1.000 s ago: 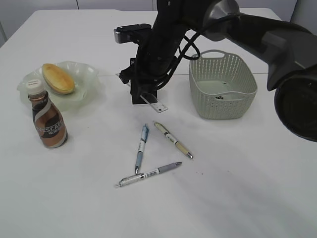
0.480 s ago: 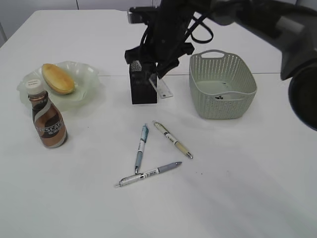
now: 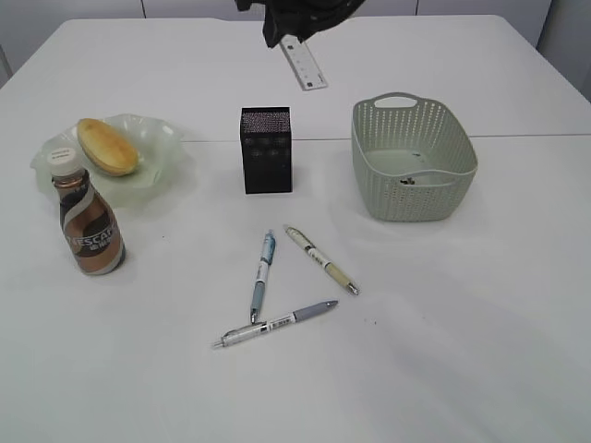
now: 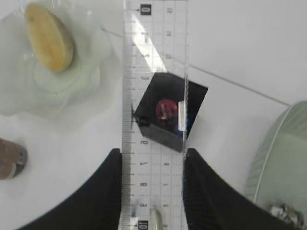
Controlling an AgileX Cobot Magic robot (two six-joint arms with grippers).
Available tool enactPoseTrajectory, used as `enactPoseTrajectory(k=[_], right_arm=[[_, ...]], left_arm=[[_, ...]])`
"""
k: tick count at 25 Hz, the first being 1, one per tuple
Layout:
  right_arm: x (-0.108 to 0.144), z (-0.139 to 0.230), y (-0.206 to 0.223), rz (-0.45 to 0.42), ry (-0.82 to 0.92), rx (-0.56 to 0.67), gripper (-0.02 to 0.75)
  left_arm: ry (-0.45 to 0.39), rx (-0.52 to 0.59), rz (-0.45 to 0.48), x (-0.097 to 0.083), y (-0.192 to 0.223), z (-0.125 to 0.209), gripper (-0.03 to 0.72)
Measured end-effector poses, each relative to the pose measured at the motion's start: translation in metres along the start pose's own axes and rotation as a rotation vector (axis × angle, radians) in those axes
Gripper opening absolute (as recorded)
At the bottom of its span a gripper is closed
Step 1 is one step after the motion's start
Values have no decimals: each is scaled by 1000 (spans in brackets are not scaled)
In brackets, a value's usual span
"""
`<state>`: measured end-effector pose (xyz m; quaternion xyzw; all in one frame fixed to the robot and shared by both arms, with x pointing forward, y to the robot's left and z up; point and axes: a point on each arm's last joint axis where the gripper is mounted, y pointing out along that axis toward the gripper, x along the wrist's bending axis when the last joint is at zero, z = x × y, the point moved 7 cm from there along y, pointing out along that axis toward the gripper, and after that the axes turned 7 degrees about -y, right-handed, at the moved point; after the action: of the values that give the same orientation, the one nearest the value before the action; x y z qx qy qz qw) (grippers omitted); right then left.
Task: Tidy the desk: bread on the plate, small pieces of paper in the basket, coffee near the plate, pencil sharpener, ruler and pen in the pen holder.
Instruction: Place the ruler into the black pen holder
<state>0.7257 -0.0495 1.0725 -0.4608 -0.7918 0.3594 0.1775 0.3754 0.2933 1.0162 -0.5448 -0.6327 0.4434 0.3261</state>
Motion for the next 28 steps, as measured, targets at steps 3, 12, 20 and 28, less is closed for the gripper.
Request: enactPoseTrajectory(k=[3, 12, 20, 28], right_arm=[[-8, -19, -7, 53, -26, -109, 262], [-27, -63, -21, 198, -130, -390, 262], [-24, -44, 14, 226, -242, -445, 262], [-32, -4, -10, 171, -208, -746, 262]], left_arm=[[0, 0, 0, 0, 0, 0, 407], [0, -13, 7, -1, 0, -2, 407], [-1, -28, 12, -2, 0, -5, 407], [14, -46, -24, 4, 0, -7, 407]])
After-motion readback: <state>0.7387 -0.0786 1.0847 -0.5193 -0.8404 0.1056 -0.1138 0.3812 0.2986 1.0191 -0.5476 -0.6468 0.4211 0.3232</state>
